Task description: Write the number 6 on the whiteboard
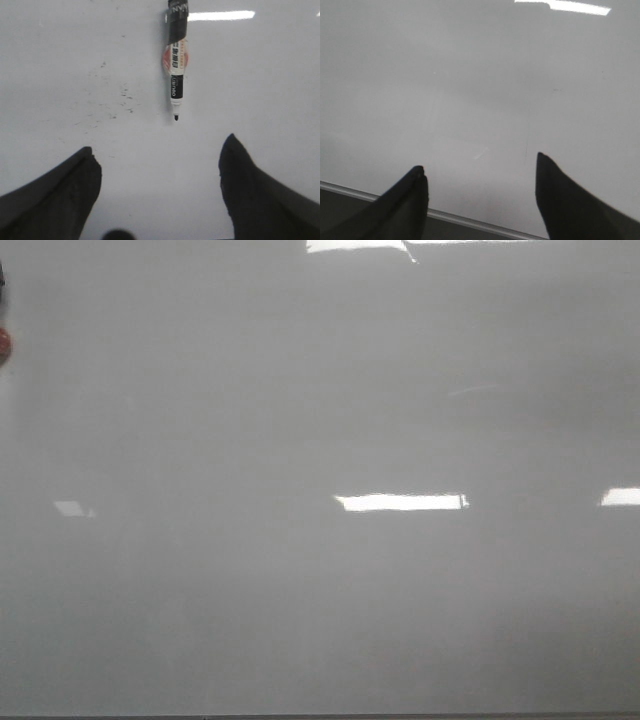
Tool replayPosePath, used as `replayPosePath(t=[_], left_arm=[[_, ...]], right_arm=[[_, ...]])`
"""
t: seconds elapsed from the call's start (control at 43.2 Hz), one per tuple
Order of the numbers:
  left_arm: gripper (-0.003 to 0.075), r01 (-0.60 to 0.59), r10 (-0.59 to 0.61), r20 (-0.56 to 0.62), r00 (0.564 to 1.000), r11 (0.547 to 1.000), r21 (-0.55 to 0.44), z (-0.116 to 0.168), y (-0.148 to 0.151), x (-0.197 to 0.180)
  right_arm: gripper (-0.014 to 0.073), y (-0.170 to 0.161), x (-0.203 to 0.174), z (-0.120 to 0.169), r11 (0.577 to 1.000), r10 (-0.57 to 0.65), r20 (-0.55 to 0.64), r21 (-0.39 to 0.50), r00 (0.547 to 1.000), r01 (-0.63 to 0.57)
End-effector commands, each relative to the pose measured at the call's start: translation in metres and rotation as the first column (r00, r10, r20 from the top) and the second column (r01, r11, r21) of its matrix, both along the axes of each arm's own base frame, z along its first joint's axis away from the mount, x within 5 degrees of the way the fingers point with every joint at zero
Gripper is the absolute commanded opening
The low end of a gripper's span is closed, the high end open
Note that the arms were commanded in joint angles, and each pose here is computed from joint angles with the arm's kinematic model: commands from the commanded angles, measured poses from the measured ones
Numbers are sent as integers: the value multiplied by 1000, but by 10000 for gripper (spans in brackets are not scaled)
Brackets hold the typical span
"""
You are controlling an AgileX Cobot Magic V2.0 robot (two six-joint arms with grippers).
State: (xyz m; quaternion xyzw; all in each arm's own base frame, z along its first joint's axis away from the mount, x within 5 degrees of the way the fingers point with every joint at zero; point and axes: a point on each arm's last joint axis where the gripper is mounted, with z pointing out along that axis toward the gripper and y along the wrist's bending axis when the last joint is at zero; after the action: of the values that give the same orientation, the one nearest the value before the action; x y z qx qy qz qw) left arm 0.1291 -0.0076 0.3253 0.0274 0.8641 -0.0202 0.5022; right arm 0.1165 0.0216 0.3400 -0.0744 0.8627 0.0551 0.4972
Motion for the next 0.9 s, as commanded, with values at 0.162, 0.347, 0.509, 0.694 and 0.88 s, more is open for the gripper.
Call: replayPosePath(t=[0.162,0.347,0.509,0.694,0.88], left_arm=[[547,24,-24,-1,1000,999,-36,9,-8,39],[546,13,-16,-44,999,997,-72,2,-11,75],[546,8,-13,-76,997,997,-73,-4,-13,105],[546,-1,-6,-92,996,998,-71,-14,-15,138],[546,-5,-3,-132,991,998,-65,-29,-16,159]], right_arm=[[510,1,3,15,1000,6,85,4,996,-6],[510,1,3,14,1000,6,84,4,996,-6],[510,1,3,14,1000,6,84,4,996,-6],[510,1,2,14,1000,6,84,4,996,-6],[510,1,2,14,1000,6,84,4,996,-6]])
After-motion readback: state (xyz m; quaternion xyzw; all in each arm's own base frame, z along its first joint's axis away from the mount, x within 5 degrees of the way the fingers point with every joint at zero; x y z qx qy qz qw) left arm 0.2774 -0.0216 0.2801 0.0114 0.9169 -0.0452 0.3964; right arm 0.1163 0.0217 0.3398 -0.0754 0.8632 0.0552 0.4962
